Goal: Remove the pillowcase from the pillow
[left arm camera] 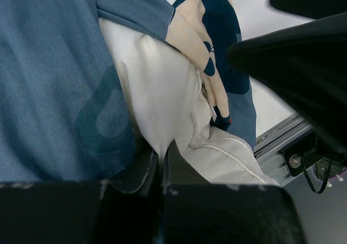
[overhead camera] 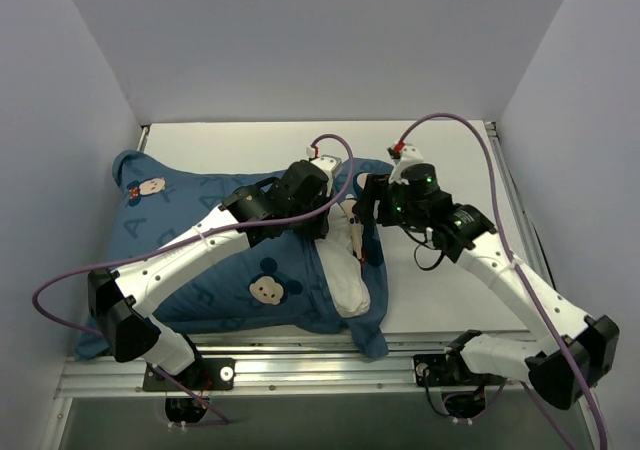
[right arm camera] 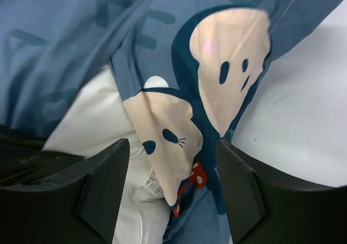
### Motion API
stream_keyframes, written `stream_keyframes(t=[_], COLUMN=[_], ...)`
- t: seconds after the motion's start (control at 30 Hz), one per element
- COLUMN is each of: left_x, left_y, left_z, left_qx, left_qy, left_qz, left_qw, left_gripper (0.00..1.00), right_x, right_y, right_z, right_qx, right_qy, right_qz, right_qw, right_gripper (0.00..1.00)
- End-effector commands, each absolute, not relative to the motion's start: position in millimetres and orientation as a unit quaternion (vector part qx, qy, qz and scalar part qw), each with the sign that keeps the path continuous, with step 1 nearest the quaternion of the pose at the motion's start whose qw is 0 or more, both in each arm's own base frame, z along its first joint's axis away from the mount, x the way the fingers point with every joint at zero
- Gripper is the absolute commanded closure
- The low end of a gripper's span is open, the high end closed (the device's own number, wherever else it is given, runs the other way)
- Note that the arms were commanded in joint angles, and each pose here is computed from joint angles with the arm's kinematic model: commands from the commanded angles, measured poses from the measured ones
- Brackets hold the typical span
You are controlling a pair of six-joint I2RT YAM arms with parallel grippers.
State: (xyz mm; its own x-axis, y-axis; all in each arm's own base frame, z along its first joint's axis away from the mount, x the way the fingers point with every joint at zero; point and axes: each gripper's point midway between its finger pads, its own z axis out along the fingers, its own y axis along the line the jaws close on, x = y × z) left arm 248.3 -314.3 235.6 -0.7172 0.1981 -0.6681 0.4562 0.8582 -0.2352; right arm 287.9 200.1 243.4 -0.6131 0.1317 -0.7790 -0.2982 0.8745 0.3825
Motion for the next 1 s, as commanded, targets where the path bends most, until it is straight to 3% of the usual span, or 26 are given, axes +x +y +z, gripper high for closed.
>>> stream_keyframes(t=[0.0, 0.23, 0.37, 0.47, 0.7, 0.97], left_x=[253, 248, 242, 233, 190, 152], left_y=[-309, -308, -301, -286, -249, -210], left_z=[248, 246, 252, 261, 274, 294], left_qx=[0.170, 0.170, 0.171, 0.169, 0.179, 0.179], left_qy=[0.899, 0.900, 0.901, 0.902, 0.905, 0.892], left_qz=[-0.194, -0.195, -0.191, -0.185, -0.207, -0.243], left_qw=[0.355, 0.350, 0.349, 0.350, 0.326, 0.338], left_gripper=[0.98, 0.98, 0.98, 0.98, 0.98, 0.98], right_x=[299, 318, 341, 356, 381, 404], right_y=[220, 237, 194, 140, 57, 42], right_z=[249, 222, 193, 178, 174, 156], right_qx=[-0.072, -0.084, -0.031, 0.035, 0.161, 0.198], right_qy=[0.856, 0.865, 0.883, 0.891, 0.881, 0.883], right_qz=[0.239, 0.211, 0.121, 0.080, 0.050, 0.060], right_qw=[0.453, 0.448, 0.453, 0.445, 0.443, 0.421], right_gripper=[0.39, 0.41, 0.78, 0.99, 1.00, 1.00])
